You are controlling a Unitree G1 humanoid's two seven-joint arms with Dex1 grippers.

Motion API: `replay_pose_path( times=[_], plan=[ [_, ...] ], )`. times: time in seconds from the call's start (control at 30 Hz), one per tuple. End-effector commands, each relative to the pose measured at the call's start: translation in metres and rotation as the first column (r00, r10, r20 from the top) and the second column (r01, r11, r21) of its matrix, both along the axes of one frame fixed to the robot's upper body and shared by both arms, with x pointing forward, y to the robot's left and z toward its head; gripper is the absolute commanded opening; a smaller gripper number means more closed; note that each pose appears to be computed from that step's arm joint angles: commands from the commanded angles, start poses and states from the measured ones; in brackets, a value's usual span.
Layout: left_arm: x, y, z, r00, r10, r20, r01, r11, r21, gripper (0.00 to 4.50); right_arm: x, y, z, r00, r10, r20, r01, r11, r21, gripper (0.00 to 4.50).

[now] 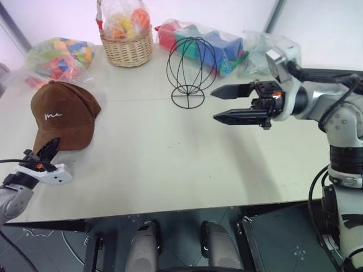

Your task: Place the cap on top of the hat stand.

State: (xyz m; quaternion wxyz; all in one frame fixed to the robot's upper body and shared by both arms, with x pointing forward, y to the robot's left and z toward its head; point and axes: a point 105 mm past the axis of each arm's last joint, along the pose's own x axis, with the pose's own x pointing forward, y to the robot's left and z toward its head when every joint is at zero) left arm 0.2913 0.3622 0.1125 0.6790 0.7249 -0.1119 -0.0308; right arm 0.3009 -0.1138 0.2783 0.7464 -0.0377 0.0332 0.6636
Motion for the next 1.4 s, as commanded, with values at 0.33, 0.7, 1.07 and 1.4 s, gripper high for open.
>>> replay_pose_path(
  times=[0.33,0.7,1.07,1.4],
  plan=[
    [0.003,-0.119,0.152,0.854,-0.232,0.465,0.224,0.972,0.075,0.05,0.044,-0.065,0.016,0.938,-0.275,0.212,0.297,0.952,-0.077,4.50],
    [0.031,-0.209,0.212,0.762,-0.263,0.591,0.311,0.950,0.022,0.05,0.060,-0.119,0.023,0.850,-0.441,0.287,0.473,0.879,-0.052,4.50],
    [0.080,-0.293,0.213,0.738,-0.350,0.577,0.445,0.895,-0.028,0.05,0.051,-0.137,0.023,0.804,-0.510,0.307,0.540,0.842,-0.014,4.50],
    [0.101,-0.343,0.174,0.772,-0.416,0.481,0.485,0.874,-0.024,0.05,0.046,-0.147,0.027,0.776,-0.554,0.302,0.578,0.816,0.012,4.50]
  ],
)
